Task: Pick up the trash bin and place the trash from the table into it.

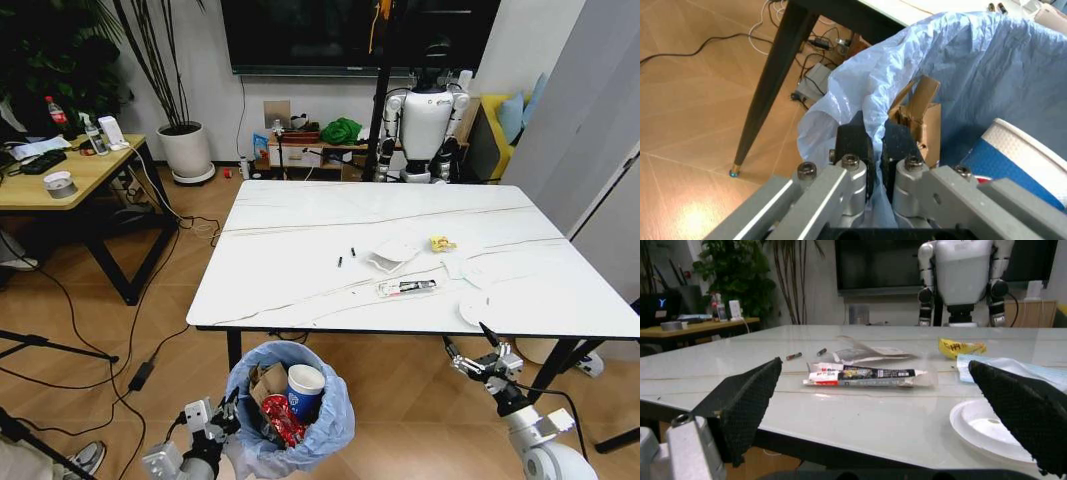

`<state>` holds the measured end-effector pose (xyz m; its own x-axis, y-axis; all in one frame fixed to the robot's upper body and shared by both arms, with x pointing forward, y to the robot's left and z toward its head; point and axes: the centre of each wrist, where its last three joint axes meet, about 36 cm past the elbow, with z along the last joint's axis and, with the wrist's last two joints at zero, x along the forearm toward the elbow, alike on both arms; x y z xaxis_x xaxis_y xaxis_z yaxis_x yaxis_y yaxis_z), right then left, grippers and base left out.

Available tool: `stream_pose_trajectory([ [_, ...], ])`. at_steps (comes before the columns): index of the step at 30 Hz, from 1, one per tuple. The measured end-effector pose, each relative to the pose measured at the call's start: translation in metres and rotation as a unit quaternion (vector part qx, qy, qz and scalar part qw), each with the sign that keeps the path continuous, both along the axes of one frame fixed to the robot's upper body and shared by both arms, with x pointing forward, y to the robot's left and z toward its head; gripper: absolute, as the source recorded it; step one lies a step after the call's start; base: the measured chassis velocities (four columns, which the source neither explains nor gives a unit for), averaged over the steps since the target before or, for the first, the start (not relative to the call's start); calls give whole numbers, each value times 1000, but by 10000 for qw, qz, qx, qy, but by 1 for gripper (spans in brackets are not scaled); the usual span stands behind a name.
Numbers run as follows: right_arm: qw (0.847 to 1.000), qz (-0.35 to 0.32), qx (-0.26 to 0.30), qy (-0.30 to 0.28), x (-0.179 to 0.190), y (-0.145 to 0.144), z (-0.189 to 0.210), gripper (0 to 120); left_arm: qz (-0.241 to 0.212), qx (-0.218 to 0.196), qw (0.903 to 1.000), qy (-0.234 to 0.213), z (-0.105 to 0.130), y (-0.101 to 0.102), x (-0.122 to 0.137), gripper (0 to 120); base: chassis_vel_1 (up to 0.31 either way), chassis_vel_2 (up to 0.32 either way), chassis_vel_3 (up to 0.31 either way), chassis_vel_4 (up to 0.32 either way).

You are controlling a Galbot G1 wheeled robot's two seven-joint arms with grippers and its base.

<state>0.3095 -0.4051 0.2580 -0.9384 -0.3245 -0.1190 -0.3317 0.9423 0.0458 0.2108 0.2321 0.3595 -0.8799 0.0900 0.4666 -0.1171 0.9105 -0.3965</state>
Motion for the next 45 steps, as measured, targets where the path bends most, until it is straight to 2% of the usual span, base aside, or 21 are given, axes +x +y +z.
stream_pose_trajectory([
  [12,10000,32,-19,18,1,-2,0,100,22,-21,10000,-13,2,-1,-1,0,-32,-30,30,27],
  [23,9977,282,-498,-355,27,-5,12,100,13,38,10000,46,6,0,-11,0,0,0,0,0],
  [32,9854,1367,-979,-281,95,-5,38,100,65,155,9999,8,15,9,-16,0,0,0,0,0],
  [33,9793,1693,-1077,-259,115,-3,41,100,77,194,9998,-7,17,12,-16,0,0,0,0,0],
  [35,9739,1937,-1161,-223,130,-1,41,100,89,206,9997,-14,20,15,-16,0,0,0,0,0],
  [37,9739,1937,-1161,-223,130,-1,41,100,89,206,9997,-14,20,15,-16,0,0,0,0,0],
  [42,9664,2218,-1293,-111,162,1,46,100,56,200,9998,26,23,18,-16,0,0,0,0,0],
  [45,9639,2290,-1356,-60,167,-2,45,100,21,212,9998,49,24,20,-16,0,0,0,0,0],
])
